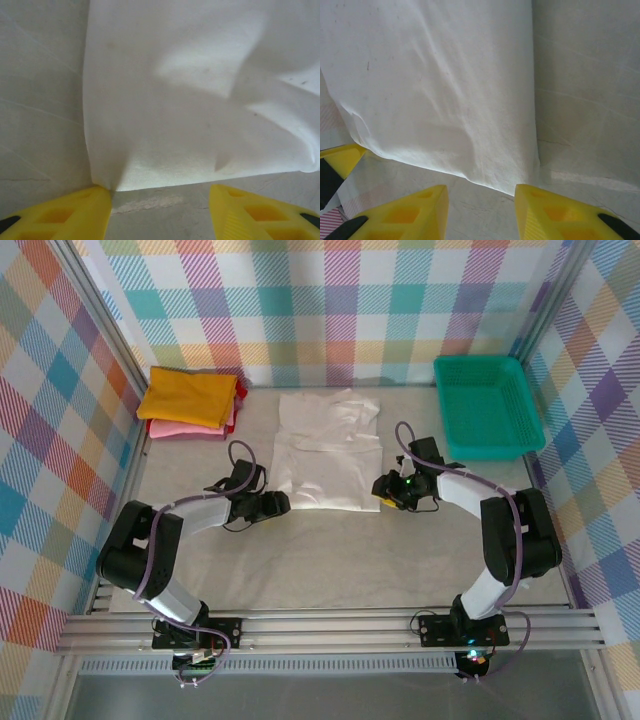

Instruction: Fold and stack the t-shirts

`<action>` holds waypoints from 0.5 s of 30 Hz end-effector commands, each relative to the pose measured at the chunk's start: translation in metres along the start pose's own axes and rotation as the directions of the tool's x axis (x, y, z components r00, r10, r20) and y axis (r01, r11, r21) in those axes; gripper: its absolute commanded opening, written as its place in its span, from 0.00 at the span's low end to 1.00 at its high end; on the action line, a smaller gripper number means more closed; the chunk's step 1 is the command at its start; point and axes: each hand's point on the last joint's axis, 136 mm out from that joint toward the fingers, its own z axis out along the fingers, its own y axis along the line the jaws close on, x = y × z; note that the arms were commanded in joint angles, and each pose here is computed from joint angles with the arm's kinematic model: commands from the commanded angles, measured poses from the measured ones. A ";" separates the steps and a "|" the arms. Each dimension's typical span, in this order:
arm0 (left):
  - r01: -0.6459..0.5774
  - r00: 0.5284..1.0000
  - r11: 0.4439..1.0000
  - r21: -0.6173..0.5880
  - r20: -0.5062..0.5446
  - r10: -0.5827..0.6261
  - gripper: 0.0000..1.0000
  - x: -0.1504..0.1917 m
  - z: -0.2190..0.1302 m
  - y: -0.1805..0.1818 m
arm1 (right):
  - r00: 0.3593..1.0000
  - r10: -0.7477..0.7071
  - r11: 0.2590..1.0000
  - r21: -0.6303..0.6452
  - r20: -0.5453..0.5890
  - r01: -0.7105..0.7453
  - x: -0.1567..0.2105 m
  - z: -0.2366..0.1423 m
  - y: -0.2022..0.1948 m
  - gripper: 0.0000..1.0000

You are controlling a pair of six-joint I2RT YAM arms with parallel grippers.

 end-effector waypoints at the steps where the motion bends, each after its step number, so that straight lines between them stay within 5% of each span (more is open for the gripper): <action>1: 0.010 1.000 0.998 -0.062 0.022 -0.009 0.56 -0.007 -0.001 0.006 | 1.000 -0.010 1.000 -0.026 0.015 0.010 0.000 -0.006 0.006 0.40; 7: 0.010 0.999 0.995 -0.102 0.033 -0.007 0.56 -0.011 0.004 0.014 | 1.000 0.002 0.999 -0.049 0.016 -0.001 0.002 -0.002 0.005 0.40; 15: -0.004 0.997 0.993 -0.116 0.071 0.012 0.33 -0.027 0.007 0.011 | 1.000 0.009 0.999 -0.046 0.008 -0.009 0.008 0.002 0.000 0.41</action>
